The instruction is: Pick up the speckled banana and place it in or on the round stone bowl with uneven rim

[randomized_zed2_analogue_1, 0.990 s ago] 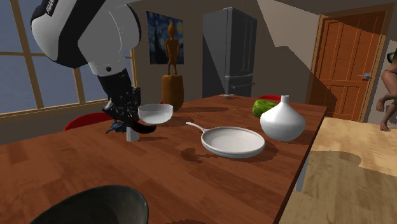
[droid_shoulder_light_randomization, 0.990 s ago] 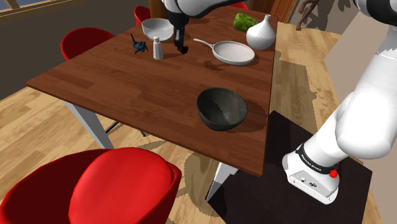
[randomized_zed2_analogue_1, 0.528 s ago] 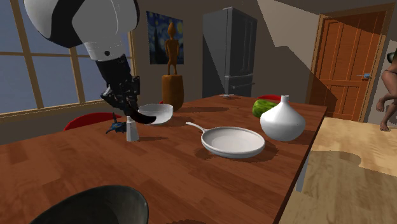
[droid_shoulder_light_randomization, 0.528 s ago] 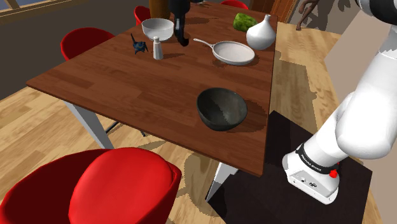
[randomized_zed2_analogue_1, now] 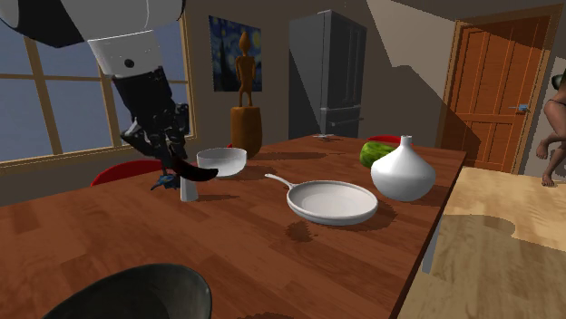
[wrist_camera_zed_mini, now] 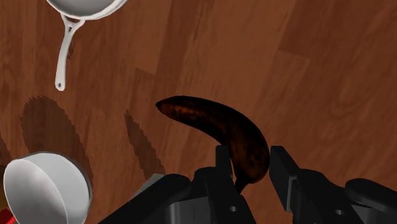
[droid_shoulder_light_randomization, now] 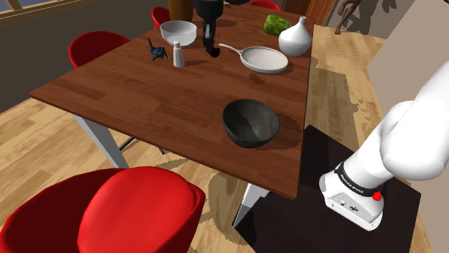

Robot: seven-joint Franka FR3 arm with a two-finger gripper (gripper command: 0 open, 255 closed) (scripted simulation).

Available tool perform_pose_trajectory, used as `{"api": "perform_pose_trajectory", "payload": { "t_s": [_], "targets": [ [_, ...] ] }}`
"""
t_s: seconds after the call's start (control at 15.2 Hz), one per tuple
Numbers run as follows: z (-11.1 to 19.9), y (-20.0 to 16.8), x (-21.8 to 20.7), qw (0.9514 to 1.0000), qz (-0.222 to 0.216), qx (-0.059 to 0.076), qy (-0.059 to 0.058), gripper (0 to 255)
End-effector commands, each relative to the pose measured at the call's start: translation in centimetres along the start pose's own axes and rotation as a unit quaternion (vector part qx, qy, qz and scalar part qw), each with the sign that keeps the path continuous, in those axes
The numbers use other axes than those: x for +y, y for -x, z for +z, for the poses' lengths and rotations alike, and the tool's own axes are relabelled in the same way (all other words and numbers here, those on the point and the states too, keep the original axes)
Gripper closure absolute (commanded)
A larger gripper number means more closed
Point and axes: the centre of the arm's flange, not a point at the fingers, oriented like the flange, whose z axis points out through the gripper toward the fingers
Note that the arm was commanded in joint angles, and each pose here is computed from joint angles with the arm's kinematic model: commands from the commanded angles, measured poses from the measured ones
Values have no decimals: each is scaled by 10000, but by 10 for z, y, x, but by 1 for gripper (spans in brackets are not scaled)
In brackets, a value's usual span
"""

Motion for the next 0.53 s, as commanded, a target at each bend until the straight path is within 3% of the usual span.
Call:
{"api": "perform_pose_trajectory", "payload": {
  "t_s": [0.0, 0.46],
  "targets": [
    [-12, 14, -20, 10000, 5, -3, 2, 255],
    [-42, 56, -97, 10000, 5, -3, 2, 255]
  ]
}}
